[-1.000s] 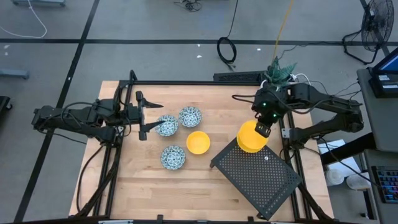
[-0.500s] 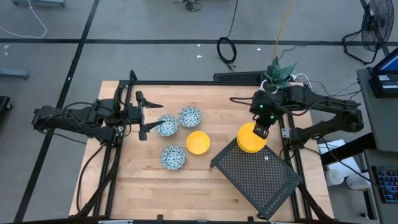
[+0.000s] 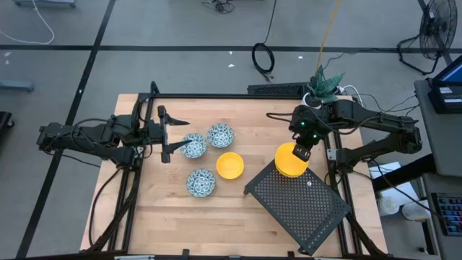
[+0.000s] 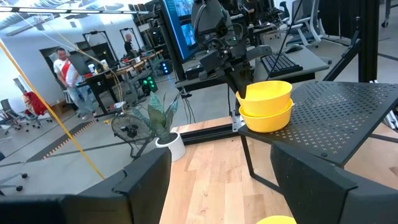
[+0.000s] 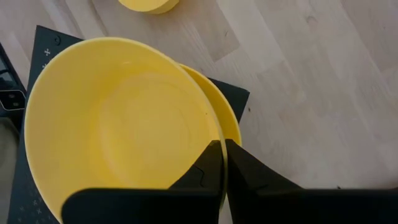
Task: Pick & Place Mini bowls
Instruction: Stack the left yellow bowl on top of the yellow bowl on the shelf
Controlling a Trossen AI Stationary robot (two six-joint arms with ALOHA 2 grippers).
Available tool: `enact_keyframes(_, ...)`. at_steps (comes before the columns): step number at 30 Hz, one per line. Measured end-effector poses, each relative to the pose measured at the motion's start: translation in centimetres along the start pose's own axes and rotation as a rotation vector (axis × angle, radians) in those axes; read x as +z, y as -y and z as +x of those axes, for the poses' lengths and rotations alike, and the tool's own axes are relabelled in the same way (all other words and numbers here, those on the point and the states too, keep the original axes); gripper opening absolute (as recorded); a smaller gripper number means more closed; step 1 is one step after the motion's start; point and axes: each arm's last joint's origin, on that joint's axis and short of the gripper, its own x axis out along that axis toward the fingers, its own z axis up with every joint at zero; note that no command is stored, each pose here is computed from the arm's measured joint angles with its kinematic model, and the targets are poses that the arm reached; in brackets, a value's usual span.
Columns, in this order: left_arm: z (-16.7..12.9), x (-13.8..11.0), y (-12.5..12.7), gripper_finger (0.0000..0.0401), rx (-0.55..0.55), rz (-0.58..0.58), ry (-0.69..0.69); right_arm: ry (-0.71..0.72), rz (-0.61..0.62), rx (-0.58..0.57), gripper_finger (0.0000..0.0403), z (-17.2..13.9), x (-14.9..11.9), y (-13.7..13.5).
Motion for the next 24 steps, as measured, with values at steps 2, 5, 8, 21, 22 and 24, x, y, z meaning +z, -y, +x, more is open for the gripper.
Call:
enact_keyframes(2, 0.00, -0.01, 0.00, 0.0274, 0.000, 0.000, -0.001, 0.002, -0.001, 0.001, 0.0003, 0.00, 0.02, -0.01)
enact_keyframes(5, 0.00, -0.01, 0.00, 0.0274, 0.000, 0.000, -0.001, 0.001, 0.000, 0.001, 0.0005, 0.00, 0.01, -0.01)
enact_keyframes(8, 0.00, -0.01, 0.00, 0.0274, 0.000, 0.000, -0.001, 0.001, 0.000, 0.001, 0.0003, 0.00, 0.01, -0.01)
enact_keyframes(21, 0.00, -0.01, 0.00, 0.0274, 0.000, 0.000, -0.001, 0.001, 0.007, 0.000, 0.0001, 0.00, 0.01, 0.00)
enact_keyframes(22, 0.00, -0.01, 0.01, 0.0273, -0.001, 0.000, -0.002, 0.001, 0.007, 0.000, 0.0001, 0.00, 0.01, 0.00)
enact_keyframes(24, 0.00, -0.02, 0.00, 0.0274, 0.000, 0.000, -0.002, 0.001, 0.007, 0.000, 0.0001, 0.00, 0.01, 0.00)
